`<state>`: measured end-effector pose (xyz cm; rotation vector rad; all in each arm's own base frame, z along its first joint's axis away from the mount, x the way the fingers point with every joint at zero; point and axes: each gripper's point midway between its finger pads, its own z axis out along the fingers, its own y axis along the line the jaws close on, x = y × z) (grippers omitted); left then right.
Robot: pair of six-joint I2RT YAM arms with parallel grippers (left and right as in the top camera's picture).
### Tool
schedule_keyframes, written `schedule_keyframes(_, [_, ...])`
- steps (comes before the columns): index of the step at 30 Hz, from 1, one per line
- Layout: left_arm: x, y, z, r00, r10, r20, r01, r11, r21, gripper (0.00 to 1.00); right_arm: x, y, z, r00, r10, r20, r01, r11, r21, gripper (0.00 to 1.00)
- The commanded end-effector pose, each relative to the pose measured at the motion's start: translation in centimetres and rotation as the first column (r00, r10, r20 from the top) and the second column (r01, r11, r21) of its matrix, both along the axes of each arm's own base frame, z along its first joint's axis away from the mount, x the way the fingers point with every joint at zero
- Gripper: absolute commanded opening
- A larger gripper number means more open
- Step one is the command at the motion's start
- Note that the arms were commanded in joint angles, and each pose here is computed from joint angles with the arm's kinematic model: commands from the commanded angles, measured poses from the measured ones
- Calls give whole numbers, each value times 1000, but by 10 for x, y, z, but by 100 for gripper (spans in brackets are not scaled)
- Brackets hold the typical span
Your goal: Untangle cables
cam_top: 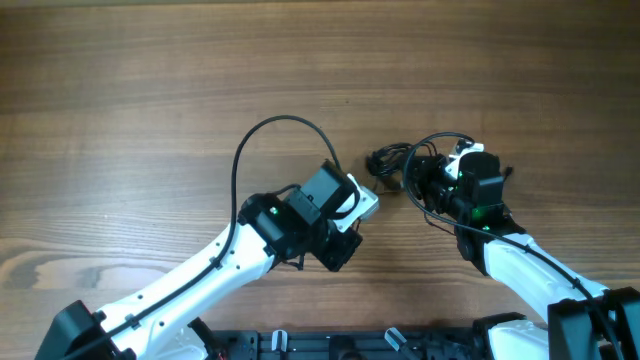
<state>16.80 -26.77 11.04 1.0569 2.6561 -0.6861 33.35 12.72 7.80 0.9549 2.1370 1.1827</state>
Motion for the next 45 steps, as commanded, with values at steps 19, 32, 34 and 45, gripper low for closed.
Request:
schedule_keyframes(19, [105,4,17,544,814,-205,-838,511,-192,100,-12,35,31,976,202,86,-213,967,140,4])
schedule_keyframes(32, [123,-18,37,-108,699,-707,-993,-114,39,100,-22,41,28,974,227,17,-225,951,213,4])
schedule_keyframes(34, [124,-19,24,-156,699,-698,-987,-137,83,100,-22,42,28,975,224,8,-220,949,224,5])
schedule_keyframes(45, [121,-40,-11,-343,612,-713,-939,-234,251,48,-22,41,28,975,220,7,-216,951,223,4])
